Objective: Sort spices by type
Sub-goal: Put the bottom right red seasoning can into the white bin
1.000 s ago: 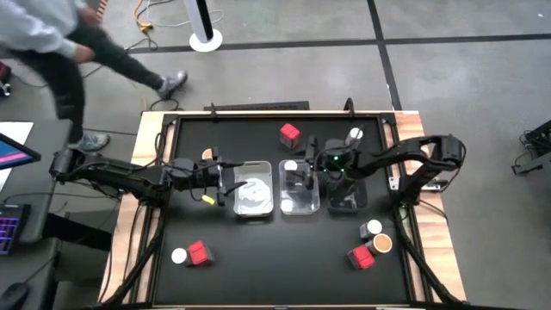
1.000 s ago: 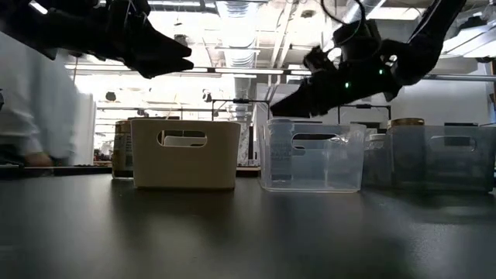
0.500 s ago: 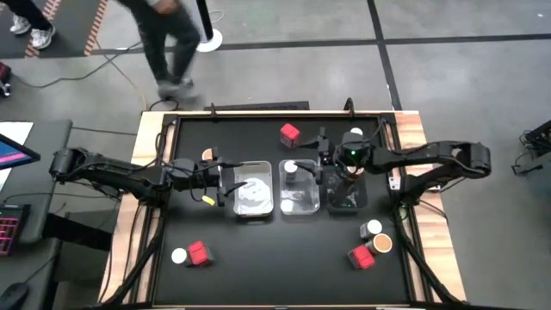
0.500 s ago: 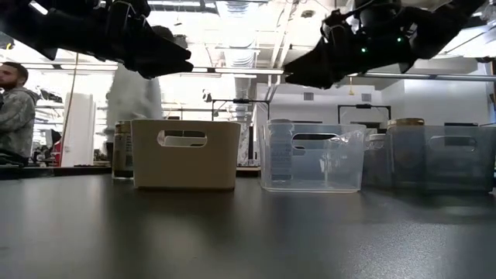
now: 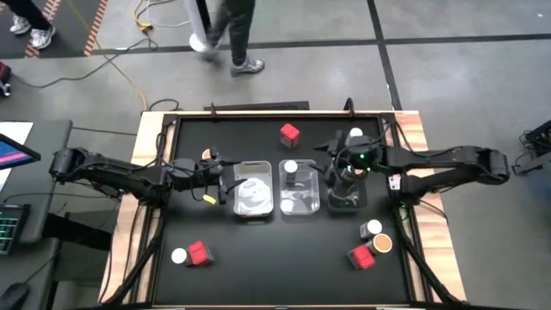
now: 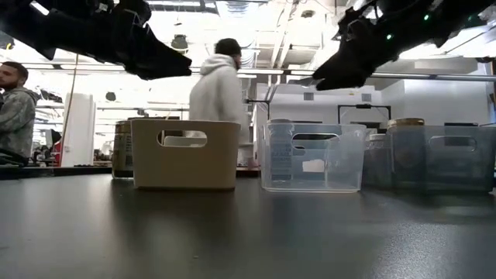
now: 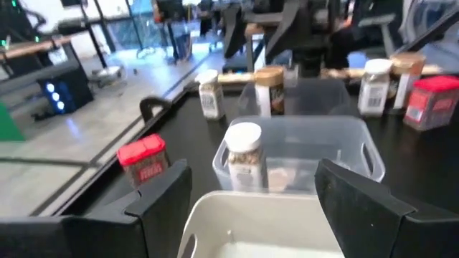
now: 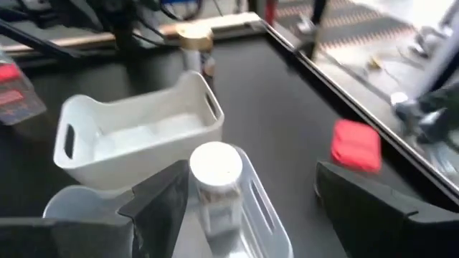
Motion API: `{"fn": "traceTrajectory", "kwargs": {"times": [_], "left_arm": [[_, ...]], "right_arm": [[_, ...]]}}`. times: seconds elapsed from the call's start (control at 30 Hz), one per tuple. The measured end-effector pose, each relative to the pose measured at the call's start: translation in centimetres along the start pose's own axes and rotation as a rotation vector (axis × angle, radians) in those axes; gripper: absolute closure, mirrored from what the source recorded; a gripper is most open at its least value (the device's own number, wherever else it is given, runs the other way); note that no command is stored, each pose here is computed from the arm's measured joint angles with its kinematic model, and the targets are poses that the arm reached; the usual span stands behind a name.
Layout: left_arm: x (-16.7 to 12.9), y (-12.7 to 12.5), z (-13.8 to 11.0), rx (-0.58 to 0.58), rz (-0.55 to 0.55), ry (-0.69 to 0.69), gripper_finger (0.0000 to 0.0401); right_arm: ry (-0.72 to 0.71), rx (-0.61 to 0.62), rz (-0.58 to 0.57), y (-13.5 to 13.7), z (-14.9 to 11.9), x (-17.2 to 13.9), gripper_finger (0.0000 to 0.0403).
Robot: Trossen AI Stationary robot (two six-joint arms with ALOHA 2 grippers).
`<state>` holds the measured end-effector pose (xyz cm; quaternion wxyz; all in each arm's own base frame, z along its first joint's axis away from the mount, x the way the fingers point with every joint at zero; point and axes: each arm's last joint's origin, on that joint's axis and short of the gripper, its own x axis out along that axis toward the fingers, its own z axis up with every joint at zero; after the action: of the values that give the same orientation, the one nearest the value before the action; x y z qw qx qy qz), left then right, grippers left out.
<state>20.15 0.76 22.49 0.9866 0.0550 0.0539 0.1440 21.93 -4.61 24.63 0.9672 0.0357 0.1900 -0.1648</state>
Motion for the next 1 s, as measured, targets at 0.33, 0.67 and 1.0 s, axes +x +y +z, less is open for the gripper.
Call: {"fn": "traceTrajectory", "kwargs": {"times": [0.33, 0.67, 1.0], "left_arm": [[0.5, 0.3, 1.6, 0.004, 0.072, 0.085, 0.0118], [0.9, 2.0, 1.9, -0.029, 0.16, 0.087, 0.0118], [1.0, 4.5, 2.4, -0.096, 0.282, 0.031, 0.0118]], "right_arm": [[0.067, 0.042, -0.095, 1.0, 1.5, -2.4, 0.0074], [0.074, -0.001, -0.136, 0.1, 1.5, -2.1, 0.0075], [0.073, 0.009, -0.194, -1.2, 1.6, -2.0, 0.0075]]}}
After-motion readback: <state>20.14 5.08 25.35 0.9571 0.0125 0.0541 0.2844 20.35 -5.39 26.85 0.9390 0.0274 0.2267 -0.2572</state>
